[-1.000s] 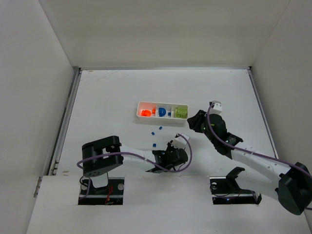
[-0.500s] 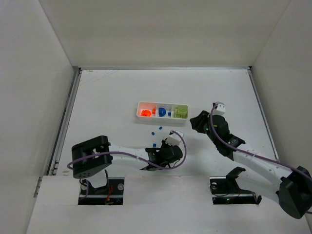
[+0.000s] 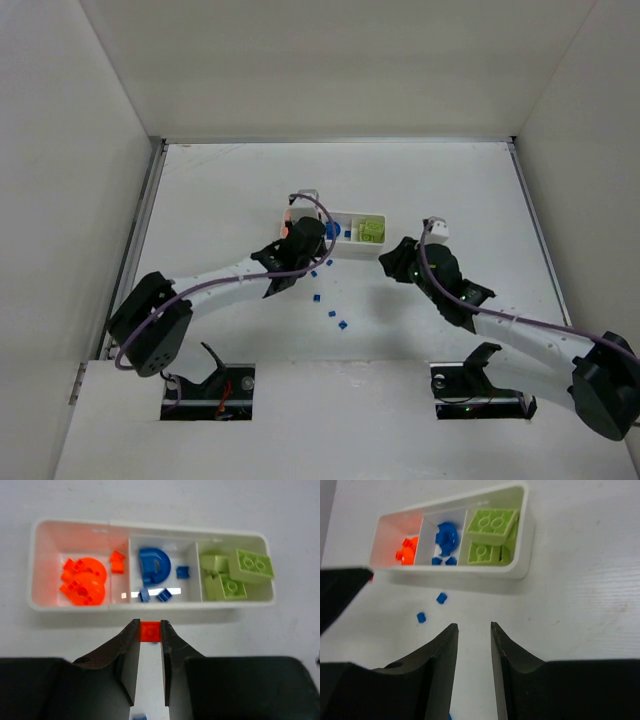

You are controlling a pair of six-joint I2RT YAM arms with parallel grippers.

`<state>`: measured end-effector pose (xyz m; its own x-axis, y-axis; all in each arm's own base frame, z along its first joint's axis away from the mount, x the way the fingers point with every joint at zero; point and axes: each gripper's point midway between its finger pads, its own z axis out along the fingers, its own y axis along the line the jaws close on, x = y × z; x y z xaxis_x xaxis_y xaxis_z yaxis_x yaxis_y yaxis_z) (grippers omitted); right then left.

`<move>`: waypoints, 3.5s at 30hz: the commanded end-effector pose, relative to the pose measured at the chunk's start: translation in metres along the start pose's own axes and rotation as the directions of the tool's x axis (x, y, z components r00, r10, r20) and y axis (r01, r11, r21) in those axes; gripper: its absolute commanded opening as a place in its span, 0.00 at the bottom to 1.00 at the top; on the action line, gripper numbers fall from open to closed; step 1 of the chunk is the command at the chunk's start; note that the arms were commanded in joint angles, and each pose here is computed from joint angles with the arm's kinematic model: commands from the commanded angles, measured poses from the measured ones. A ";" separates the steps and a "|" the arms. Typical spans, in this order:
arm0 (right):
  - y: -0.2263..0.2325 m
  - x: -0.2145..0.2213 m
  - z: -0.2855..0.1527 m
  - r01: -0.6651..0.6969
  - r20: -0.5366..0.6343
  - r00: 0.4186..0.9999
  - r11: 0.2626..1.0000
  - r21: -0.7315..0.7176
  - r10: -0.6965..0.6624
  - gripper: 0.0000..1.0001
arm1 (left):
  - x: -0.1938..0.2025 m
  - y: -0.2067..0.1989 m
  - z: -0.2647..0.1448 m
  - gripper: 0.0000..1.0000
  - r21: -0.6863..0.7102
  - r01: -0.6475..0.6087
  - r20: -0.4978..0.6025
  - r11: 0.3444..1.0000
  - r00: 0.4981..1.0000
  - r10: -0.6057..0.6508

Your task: Sort the legos into containers by color

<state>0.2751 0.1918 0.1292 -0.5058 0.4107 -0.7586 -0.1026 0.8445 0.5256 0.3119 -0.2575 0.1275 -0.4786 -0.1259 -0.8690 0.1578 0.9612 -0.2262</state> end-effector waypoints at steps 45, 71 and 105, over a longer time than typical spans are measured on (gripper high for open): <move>0.063 0.189 -0.029 0.538 -0.354 0.747 0.824 -0.176 -0.563 0.23 | 0.072 0.060 -0.067 0.42 -0.099 0.095 -0.123 0.991 0.987 -0.107; 0.106 -0.024 0.109 0.236 -0.034 0.971 0.970 -0.059 -0.238 0.21 | 0.118 0.016 -0.061 0.48 0.005 0.059 -0.190 0.998 0.980 -0.057; 0.074 0.033 0.035 0.160 -0.047 0.985 0.983 -0.084 -0.164 0.52 | 0.136 0.010 -0.054 0.15 -0.008 -0.020 -0.233 1.000 0.972 0.017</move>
<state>0.2887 0.2766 0.1154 -0.5469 0.1710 -0.8195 -0.2553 0.8983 0.3577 0.2031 -0.2519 0.0203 -0.6682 -0.0468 -0.7426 0.1573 0.9666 -0.2025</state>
